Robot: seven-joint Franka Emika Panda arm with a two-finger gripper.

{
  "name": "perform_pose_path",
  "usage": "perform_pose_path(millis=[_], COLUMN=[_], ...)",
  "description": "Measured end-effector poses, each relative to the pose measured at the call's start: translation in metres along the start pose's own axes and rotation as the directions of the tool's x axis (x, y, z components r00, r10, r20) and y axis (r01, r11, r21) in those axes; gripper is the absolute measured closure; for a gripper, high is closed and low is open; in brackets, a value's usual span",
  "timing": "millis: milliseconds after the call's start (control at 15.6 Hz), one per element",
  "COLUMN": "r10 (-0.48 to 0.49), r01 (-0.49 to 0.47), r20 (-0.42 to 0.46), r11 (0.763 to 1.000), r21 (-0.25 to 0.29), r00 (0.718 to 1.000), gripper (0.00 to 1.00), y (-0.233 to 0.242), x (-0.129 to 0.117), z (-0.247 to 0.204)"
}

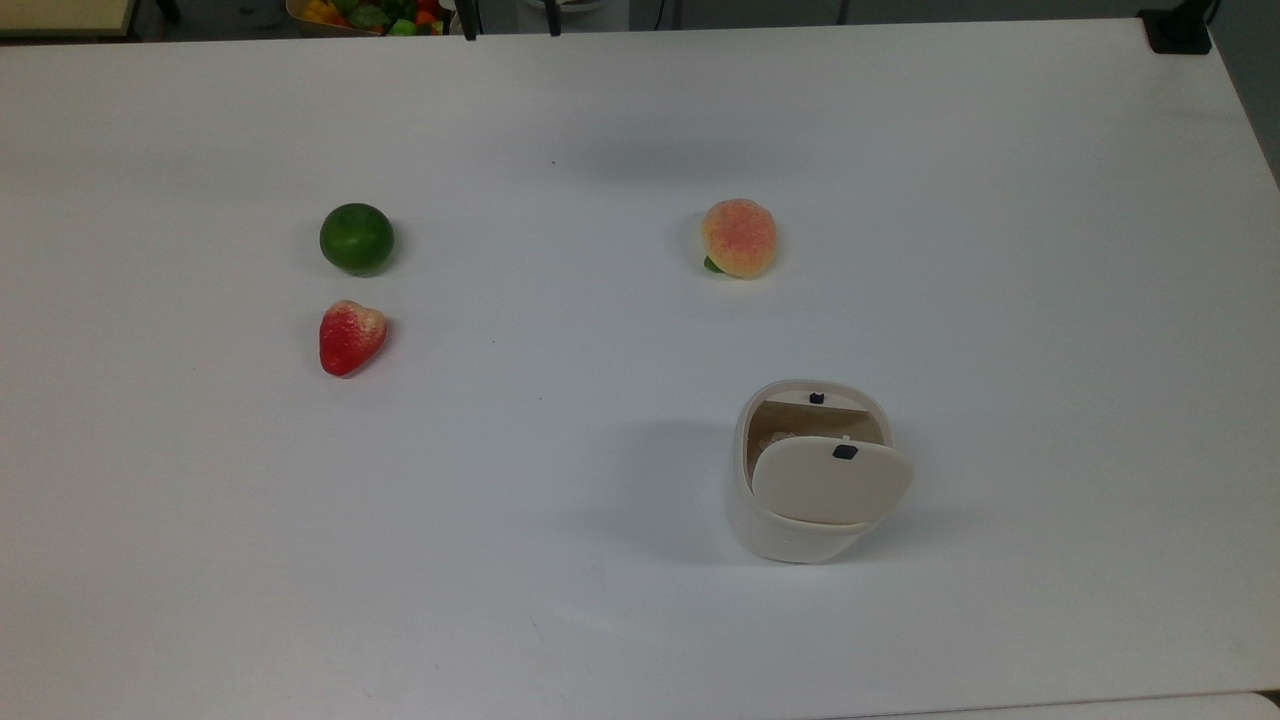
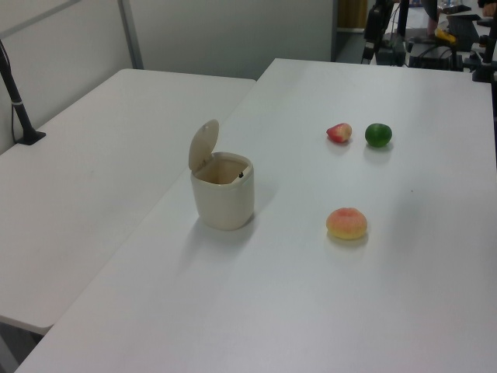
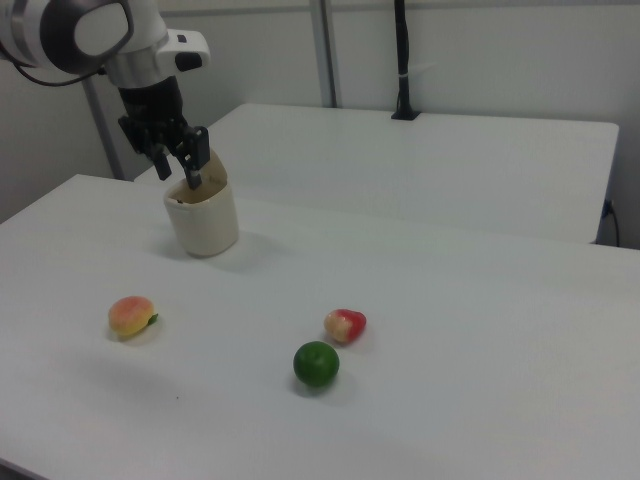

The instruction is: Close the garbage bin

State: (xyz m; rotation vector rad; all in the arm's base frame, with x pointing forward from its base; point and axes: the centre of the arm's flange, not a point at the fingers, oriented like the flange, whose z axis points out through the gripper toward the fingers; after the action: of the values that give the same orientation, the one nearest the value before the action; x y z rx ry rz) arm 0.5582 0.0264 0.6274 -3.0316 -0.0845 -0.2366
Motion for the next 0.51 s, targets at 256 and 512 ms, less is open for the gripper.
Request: perform_pose_path(millis=[256,512], r10=[0.015,0.006], r01=[-0.014,-0.001], r20=[-0.036,-0.089], r11=[0.999,0.999], r21=[0.048,0.054], r00=[0.999,0.996], gripper=[0.83,0.99], y=[-0.002,-0.011], x=[0.011,0.025], z=[0.01,0.021])
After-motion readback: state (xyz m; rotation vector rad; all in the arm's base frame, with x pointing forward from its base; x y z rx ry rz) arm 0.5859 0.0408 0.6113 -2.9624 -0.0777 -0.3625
